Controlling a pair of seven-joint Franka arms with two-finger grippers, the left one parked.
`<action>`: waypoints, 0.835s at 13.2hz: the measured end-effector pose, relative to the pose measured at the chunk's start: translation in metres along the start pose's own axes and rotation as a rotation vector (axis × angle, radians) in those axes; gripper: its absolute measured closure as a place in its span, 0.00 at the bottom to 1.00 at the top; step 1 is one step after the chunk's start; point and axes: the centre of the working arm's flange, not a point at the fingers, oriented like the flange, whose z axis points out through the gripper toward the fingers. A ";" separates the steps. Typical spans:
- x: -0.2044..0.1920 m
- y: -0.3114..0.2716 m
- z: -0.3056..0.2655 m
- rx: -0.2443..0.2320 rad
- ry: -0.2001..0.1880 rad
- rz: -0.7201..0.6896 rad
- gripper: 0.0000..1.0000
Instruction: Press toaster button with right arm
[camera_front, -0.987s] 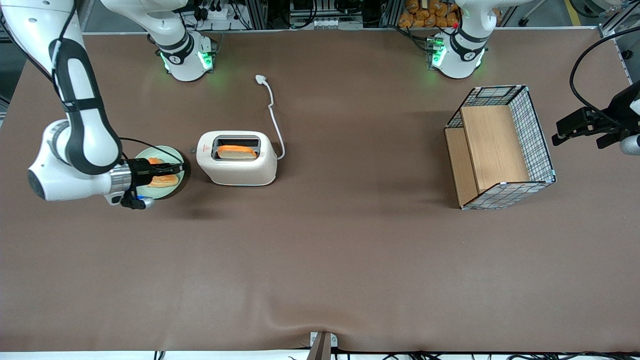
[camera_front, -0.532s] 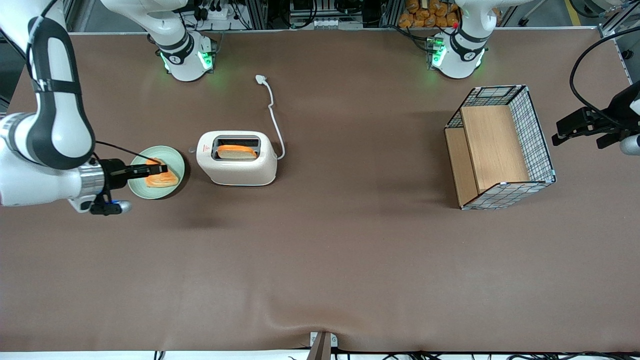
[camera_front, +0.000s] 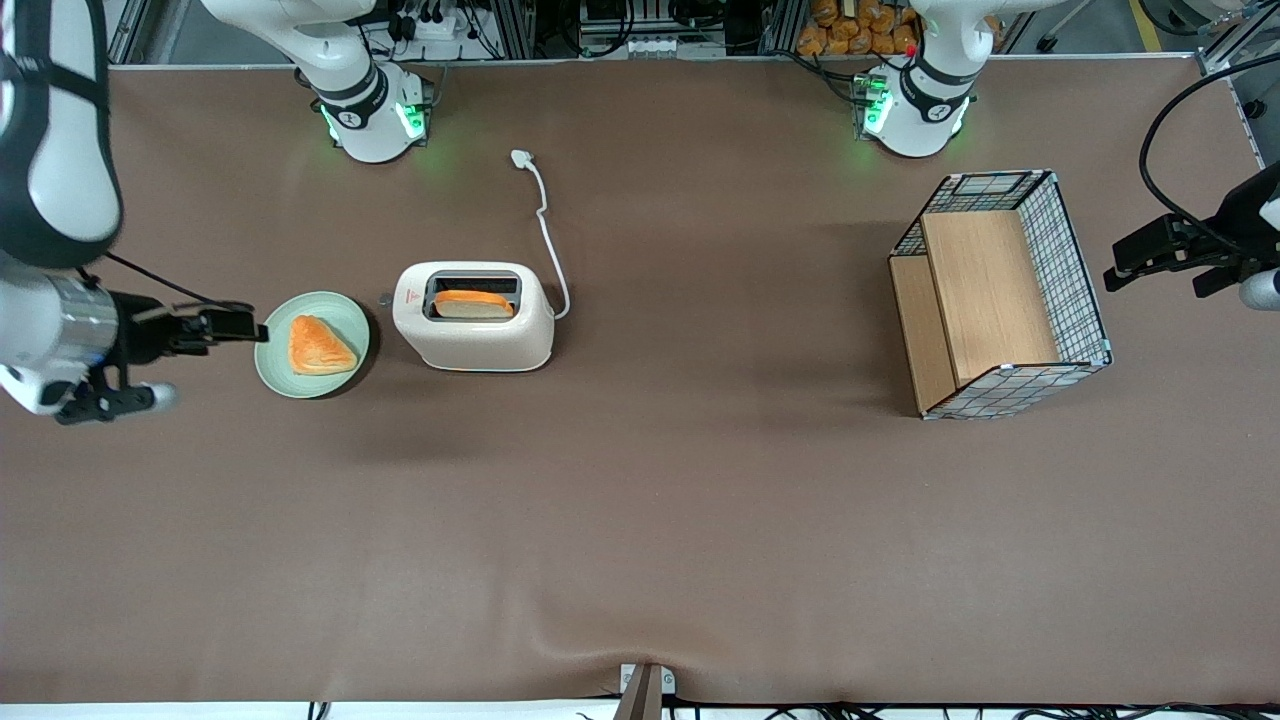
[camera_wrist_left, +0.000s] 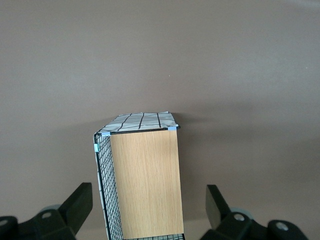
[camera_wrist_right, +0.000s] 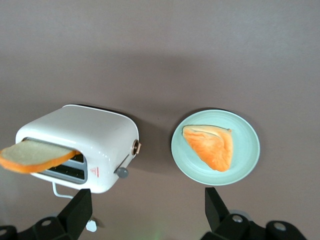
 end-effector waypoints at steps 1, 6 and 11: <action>-0.008 -0.001 -0.011 -0.021 0.012 -0.008 0.00; -0.058 -0.008 -0.085 -0.137 0.129 -0.036 0.00; -0.119 0.005 -0.133 -0.187 0.203 -0.009 0.00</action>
